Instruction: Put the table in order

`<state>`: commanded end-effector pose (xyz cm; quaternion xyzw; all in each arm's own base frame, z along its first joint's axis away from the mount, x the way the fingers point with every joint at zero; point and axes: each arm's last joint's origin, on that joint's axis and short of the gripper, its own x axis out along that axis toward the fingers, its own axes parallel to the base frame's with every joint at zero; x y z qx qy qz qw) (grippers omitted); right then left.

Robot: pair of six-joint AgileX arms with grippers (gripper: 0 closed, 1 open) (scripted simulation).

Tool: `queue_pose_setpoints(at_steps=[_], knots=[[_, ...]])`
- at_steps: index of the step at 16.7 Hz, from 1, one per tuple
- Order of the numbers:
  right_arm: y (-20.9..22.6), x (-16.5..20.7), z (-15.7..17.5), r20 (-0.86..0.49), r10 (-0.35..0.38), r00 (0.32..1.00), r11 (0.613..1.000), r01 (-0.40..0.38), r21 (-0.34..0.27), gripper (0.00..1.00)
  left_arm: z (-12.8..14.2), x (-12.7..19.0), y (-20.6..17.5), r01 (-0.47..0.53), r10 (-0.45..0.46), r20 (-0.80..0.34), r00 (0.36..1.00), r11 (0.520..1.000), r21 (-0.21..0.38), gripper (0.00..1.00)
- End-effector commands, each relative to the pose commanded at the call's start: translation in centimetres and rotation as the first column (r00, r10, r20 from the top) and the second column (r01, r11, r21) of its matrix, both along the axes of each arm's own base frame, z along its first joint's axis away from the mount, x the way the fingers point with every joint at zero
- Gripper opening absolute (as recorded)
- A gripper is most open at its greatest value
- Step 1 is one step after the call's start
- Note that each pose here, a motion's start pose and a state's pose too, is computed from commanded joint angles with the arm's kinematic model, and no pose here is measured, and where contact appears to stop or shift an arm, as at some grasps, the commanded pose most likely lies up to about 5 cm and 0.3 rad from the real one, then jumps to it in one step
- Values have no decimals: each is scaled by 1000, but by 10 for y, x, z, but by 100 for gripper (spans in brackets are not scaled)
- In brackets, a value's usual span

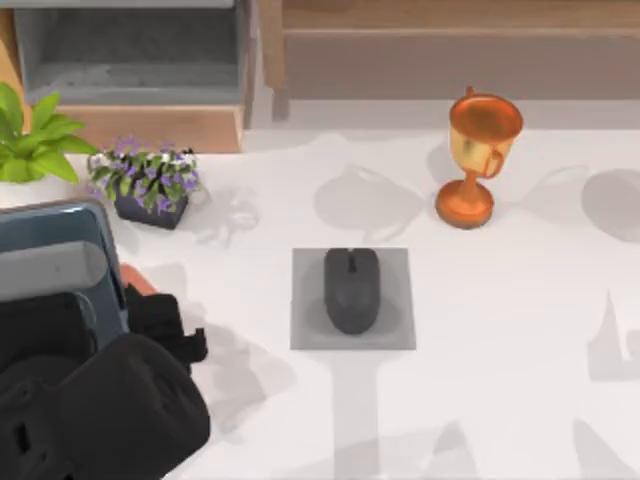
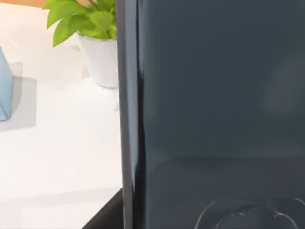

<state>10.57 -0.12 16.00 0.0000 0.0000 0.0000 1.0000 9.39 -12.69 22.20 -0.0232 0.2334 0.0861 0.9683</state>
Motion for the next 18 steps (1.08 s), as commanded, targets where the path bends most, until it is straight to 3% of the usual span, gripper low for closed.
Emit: queue_pose_setpoints(at_steps=[4, 6, 11, 13, 15, 18], knots=[[0, 0, 0, 0, 0, 1000, 1000, 0, 0, 100, 0, 1, 0, -3, 3, -3, 1000, 1000, 3, 0], [0, 0, 0, 0, 0, 1000, 1000, 0, 0, 100, 6, 0, -2, 5, -5, 13, 1000, 1000, -24, 0], [0, 0, 0, 0, 0, 1000, 1000, 0, 0, 100, 51, -2, -15, 87, -49, 150, 987, 962, -260, 0], [0, 0, 0, 0, 0, 1000, 1000, 0, 0, 100, 60, 1, -16, 114, -58, 184, 981, 944, -311, 0], [0, 0, 0, 0, 0, 1000, 1000, 0, 0, 100, 57, 7, -16, 124, -65, 194, 979, 944, -307, 0], [0, 0, 0, 0, 0, 1000, 1000, 0, 0, 100, 29, 21, -11, 96, -66, 147, 987, 974, -203, 0]])
